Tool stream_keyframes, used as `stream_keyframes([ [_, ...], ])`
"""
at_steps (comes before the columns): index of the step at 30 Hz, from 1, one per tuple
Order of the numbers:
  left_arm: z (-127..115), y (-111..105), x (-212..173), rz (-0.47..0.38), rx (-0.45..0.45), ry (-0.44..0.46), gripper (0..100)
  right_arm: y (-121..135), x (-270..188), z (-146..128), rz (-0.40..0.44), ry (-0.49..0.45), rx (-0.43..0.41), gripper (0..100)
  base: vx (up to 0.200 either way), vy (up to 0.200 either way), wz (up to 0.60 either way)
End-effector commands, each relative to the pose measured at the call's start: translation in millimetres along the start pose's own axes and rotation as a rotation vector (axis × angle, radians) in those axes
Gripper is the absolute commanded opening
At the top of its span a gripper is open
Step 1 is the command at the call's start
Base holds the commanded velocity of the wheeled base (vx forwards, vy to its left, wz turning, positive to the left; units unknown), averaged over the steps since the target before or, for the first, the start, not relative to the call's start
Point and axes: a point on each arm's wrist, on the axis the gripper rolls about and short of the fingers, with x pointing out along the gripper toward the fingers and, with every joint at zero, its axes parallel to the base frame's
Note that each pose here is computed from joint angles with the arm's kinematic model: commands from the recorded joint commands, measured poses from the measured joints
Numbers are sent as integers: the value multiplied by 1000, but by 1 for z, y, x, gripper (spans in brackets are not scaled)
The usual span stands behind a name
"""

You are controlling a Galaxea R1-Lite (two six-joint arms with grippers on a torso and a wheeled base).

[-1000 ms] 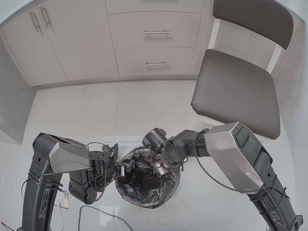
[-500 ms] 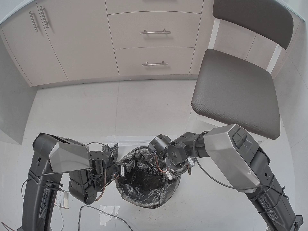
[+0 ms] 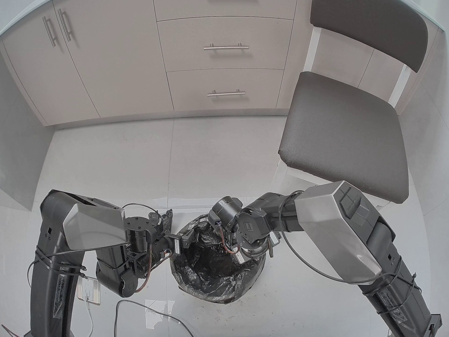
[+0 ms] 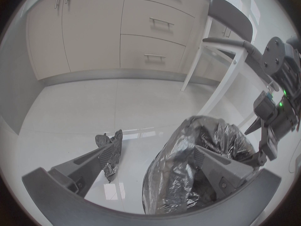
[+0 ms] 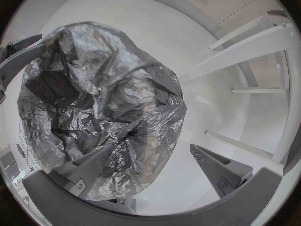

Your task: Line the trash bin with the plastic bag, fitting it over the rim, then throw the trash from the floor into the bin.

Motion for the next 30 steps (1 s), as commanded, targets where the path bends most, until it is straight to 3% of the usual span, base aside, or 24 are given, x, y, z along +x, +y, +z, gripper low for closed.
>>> stream_keyframes([
  [1, 38, -5, -20, -15, -23, -88, 100, 6, -31, 5, 39, -55, 10, 100, 0, 0, 0],
  [8, 80, -8, -51, -33, -33, -191, 100, 3, -62, 7, 52, -73, -4, 100, 0, 0, 0],
  [14, 112, -10, -100, -53, -51, -272, 100, -13, -125, 10, 79, -144, 4, 100, 0, 0, 0],
  [18, 122, -9, -141, -54, -52, -306, 100, -35, -173, 6, 61, -186, 12, 100, 0, 0, 0],
  [24, 126, -6, -170, -49, -46, -330, 100, -68, -209, 4, 61, -226, 74, 100, 0, 0, 0],
  [27, 125, 5, -179, -5, -52, -330, 100, -99, -224, -2, -33, -210, 138, 100, 0, 0, 0],
  [30, 123, 15, -176, 34, -56, -317, 100, -110, -227, -8, -66, -168, 168, 100, 0, 0, 0],
])
